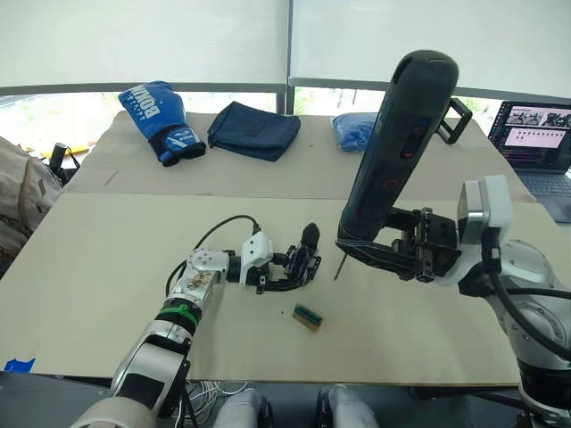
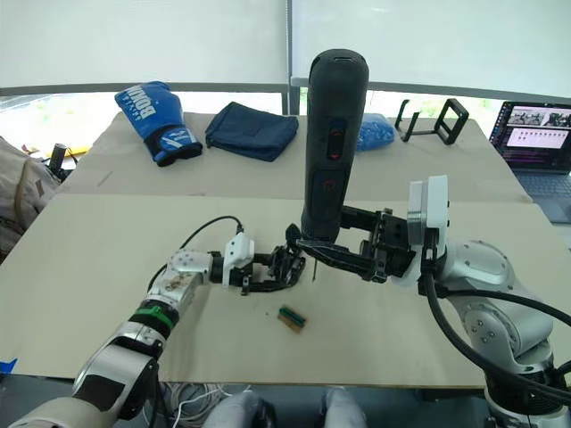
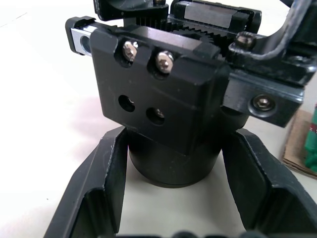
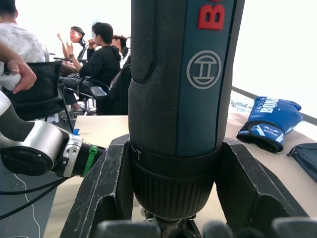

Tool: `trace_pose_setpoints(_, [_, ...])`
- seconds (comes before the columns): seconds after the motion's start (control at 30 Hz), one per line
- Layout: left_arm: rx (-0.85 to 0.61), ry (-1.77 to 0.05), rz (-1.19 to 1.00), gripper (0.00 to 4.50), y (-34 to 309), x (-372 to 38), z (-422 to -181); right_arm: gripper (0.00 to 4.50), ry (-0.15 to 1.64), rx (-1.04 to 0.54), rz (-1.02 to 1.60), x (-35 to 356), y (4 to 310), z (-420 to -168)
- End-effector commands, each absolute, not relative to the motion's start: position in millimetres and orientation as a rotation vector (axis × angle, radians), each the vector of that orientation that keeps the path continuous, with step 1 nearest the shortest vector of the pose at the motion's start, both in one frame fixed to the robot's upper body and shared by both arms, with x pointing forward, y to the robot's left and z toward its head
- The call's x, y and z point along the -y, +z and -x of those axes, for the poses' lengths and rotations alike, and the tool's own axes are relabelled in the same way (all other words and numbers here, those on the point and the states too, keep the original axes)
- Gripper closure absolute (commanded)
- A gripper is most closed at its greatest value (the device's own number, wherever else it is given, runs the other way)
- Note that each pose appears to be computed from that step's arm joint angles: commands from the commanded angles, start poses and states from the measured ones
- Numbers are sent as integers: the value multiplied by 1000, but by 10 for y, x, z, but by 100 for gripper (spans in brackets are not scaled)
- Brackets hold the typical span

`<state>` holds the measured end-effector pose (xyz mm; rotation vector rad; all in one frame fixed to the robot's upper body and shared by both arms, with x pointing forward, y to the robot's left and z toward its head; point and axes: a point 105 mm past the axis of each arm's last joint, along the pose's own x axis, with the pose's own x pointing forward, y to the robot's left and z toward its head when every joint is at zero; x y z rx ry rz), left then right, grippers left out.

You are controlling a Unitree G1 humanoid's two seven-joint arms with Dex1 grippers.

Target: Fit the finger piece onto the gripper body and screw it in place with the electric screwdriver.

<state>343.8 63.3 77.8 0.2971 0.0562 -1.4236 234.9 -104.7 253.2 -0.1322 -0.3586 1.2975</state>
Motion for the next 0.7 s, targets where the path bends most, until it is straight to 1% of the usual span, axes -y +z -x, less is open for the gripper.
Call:
trace_pose_setpoints(0.03, [-62, -1368, -279, 76, 776, -638, -3474, 256, 1305, 421, 160, 1060, 2667, -2254])
trace_pose_setpoints(0.07, [-60, -1356, -278, 27, 775, -651, -3470, 256, 1305, 421, 159, 1060, 2666, -2255])
trace_pose_setpoints(0.1, [-53, -1339, -268, 6, 785, -665, -3472, 256, 1305, 421, 158, 1059, 2665, -2257])
trace_pose_setpoints(0.17, [-42, -1310, -248, 6, 807, -704, -3453, 256, 1306, 421, 156, 1056, 2661, -2258])
trace_pose_setpoints(0.37, [-65, -1273, -243, 6, 793, -781, -3242, 256, 1312, 419, 150, 1052, 2645, -2261])
trace_pose_setpoints(0.43, [-67, -1249, -236, 6, 808, -779, -3205, 256, 1314, 419, 148, 1049, 2642, -2263])
trace_pose_setpoints(0.57, [-87, -1208, -218, 6, 775, -686, -3125, 256, 1321, 419, 141, 1035, 2640, -2271])
trace_pose_setpoints(0.7, [-123, -1233, -226, 6, 671, -569, -3043, 256, 1329, 420, 138, 1022, 2640, -2279])
